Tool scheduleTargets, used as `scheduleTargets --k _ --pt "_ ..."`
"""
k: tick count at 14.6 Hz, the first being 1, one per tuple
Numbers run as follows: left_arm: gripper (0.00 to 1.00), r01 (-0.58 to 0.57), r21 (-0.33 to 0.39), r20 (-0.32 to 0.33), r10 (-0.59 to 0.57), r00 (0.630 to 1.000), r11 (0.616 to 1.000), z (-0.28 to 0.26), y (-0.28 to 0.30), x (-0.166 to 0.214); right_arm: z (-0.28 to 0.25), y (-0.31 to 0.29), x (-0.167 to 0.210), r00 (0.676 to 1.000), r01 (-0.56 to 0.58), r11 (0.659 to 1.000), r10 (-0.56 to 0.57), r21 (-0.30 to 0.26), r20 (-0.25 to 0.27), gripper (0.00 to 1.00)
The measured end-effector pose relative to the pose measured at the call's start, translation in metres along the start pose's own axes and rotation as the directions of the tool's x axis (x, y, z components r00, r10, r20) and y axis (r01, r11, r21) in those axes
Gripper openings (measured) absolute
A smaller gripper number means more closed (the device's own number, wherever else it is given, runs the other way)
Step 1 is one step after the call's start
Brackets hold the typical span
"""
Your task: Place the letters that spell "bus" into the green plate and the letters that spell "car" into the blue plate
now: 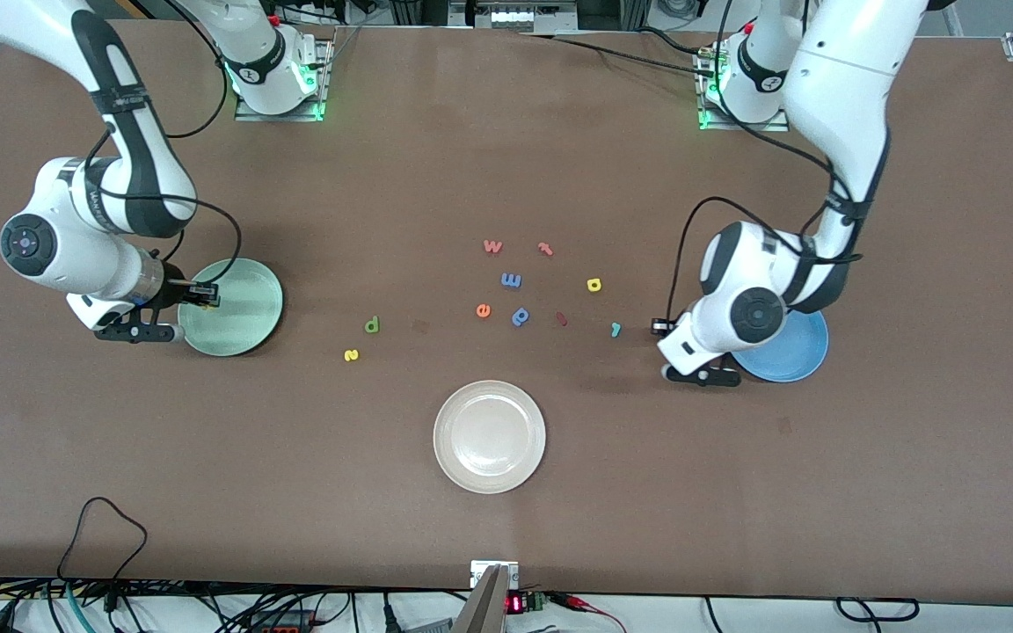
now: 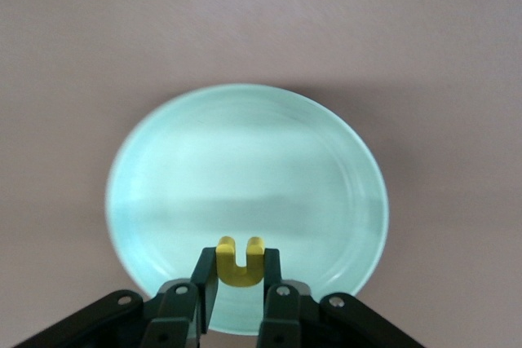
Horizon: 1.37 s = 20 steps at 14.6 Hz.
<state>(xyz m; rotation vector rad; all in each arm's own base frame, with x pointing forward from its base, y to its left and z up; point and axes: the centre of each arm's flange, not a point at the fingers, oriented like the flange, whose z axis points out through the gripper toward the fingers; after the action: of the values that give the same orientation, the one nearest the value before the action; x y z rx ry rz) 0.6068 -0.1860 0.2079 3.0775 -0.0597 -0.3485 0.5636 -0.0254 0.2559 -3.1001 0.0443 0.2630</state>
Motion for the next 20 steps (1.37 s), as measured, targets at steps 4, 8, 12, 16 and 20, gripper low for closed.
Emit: scheduleTargets --k 4,8,12,16,20 --pt "0.28 0.063 0.082 0.02 -0.065 0.998 0.995 -0.067 -0.087 -0.007 0.037 -0.006 0.001 0.999 0.018 1.0 -0.018 0.006 0.052 0.26" --pt "0.31 0.089 0.08 0.059 -0.094 0.994 0.993 -0.055 -0.174 -0.009 0.049 -0.01 0.003 0.998 0.024 1.0 -0.024 0.007 0.059 0.32" --pt "0.62 0.082 0.073 0.081 -0.088 0.993 0.994 -0.033 -0.175 -0.005 0.029 -0.017 0.01 0.999 0.041 0.999 -0.041 0.004 0.01 0.68" --pt "0.56 0.038 0.058 0.074 -0.042 0.996 0.998 -0.037 -0.141 -0.004 -0.022 -0.072 0.028 0.988 0.119 0.993 -0.119 -0.01 -0.094 1.0" --pt "0.46 -0.006 0.034 0.061 0.004 0.998 0.999 -0.031 -0.02 -0.012 -0.024 -0.14 0.039 0.981 0.151 0.988 -0.152 -0.016 -0.119 0.96"
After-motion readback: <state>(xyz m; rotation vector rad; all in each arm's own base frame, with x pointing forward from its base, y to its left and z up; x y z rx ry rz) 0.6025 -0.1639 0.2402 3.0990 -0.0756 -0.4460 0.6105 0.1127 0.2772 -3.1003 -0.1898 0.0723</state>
